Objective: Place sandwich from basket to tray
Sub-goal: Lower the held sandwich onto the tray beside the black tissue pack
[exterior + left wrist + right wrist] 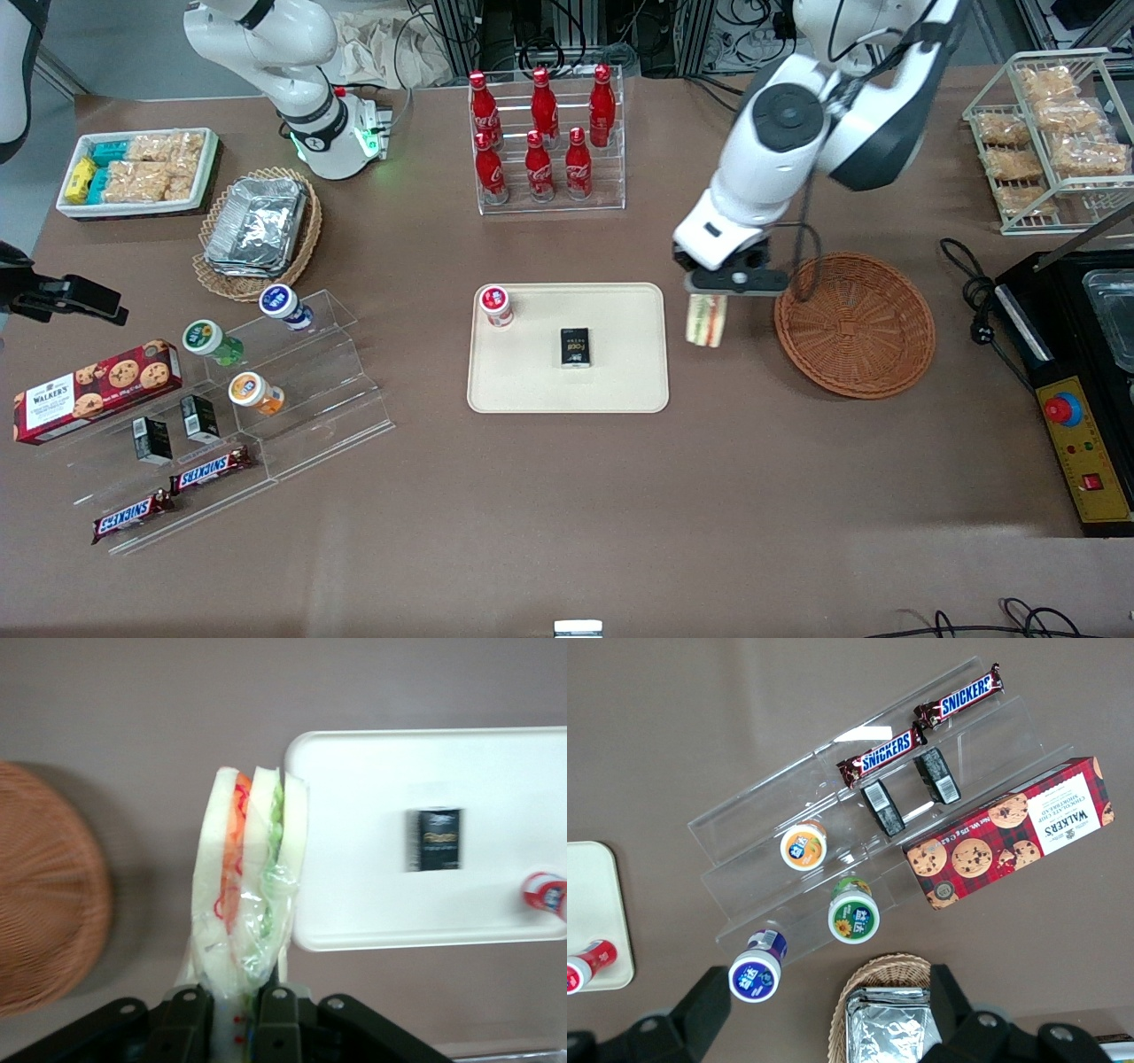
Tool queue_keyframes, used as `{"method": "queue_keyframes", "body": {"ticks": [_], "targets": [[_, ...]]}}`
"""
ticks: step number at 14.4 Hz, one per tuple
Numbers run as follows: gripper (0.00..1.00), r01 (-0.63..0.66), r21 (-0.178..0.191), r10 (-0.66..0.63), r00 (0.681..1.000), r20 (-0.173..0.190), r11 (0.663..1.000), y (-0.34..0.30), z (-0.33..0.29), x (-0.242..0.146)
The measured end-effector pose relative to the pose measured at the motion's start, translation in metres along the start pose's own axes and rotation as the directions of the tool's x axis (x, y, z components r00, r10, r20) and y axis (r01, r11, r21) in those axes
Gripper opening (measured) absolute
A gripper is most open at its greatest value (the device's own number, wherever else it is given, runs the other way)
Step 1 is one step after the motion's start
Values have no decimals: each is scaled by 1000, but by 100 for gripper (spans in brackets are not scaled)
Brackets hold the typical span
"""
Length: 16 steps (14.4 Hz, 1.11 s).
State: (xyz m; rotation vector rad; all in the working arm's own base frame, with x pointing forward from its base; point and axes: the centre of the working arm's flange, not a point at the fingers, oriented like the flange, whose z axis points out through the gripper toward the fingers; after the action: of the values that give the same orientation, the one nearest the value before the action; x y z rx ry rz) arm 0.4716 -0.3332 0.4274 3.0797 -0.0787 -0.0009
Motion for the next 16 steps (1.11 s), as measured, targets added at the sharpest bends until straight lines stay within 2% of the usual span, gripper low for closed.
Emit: {"method": "queue_keyframes", "body": {"ticks": [4,6,11,16], "targets": [[19,-4,-56,5,1000,30,998,40,51,-3],[19,12,-67,-9,999,38,998,50,66,1],[19,17,-17,-16,1000,19,1000,82,121,-8],[19,-4,8,3,999,33,1000,90,153,-11]]}}
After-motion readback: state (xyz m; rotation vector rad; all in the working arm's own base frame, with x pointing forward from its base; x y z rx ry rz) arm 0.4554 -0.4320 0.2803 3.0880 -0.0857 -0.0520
